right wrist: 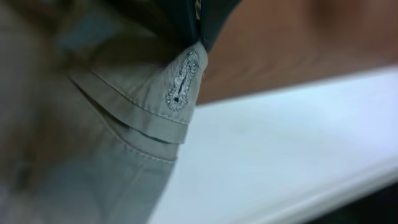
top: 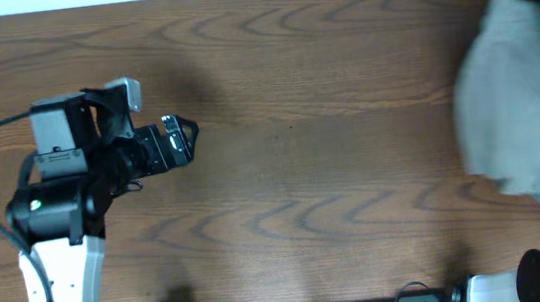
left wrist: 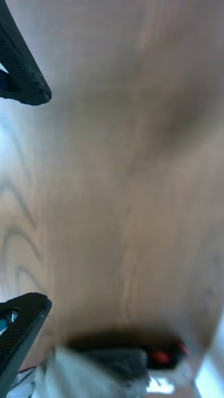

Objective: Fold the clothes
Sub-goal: 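Reach the right gripper to the khaki trousers pile and grasp them, then drag the trousers with the right gripper to the table center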

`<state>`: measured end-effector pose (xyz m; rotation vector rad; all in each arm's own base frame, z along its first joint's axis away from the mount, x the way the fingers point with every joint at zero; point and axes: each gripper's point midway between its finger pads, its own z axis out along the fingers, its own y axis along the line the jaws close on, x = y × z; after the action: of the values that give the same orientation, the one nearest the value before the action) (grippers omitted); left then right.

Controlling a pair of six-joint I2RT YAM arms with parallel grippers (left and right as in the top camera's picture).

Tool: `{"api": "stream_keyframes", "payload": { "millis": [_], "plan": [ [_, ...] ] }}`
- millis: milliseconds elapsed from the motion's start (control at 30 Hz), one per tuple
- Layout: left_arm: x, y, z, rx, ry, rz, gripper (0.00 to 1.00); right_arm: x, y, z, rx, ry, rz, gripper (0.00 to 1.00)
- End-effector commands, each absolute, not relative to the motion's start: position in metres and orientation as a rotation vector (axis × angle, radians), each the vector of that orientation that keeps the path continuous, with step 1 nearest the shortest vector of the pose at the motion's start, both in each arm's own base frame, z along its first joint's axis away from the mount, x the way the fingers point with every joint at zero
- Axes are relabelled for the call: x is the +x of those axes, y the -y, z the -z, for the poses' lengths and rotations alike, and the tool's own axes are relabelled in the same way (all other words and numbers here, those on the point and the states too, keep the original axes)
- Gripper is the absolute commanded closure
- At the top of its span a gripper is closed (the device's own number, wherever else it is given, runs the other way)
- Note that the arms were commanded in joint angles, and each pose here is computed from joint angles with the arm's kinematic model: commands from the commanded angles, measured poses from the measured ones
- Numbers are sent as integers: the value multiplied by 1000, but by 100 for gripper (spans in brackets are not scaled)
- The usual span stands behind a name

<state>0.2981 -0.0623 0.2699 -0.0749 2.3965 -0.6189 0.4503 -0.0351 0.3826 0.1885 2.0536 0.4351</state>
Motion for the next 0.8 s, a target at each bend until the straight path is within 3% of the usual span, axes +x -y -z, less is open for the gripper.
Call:
{"api": "stream_keyframes", "payload": {
  "millis": [0,267,433,500,567,633,767],
  "plan": [
    [294,60,-326,37,-2233,547,2,464,-24,-347,89,-2164,-520,99],
    [271,22,-384,-28,-2048,248,2,451,-191,-266,-268,-2398,-683,97],
    [258,14,-395,-51,-2000,194,2,409,-300,-219,-726,-2406,-784,68],
    [257,14,-394,-52,-2008,195,2,391,-323,-212,-870,-2373,-761,65],
    [257,15,-386,-57,-2043,197,2,390,-326,-210,-873,-2375,-667,62],
    [257,15,-374,-64,-2095,201,2,398,-311,-212,-829,-2388,-533,54],
    [263,16,-348,-76,-2213,220,2,417,-250,-211,-606,-2489,-284,42]
  ]
}}
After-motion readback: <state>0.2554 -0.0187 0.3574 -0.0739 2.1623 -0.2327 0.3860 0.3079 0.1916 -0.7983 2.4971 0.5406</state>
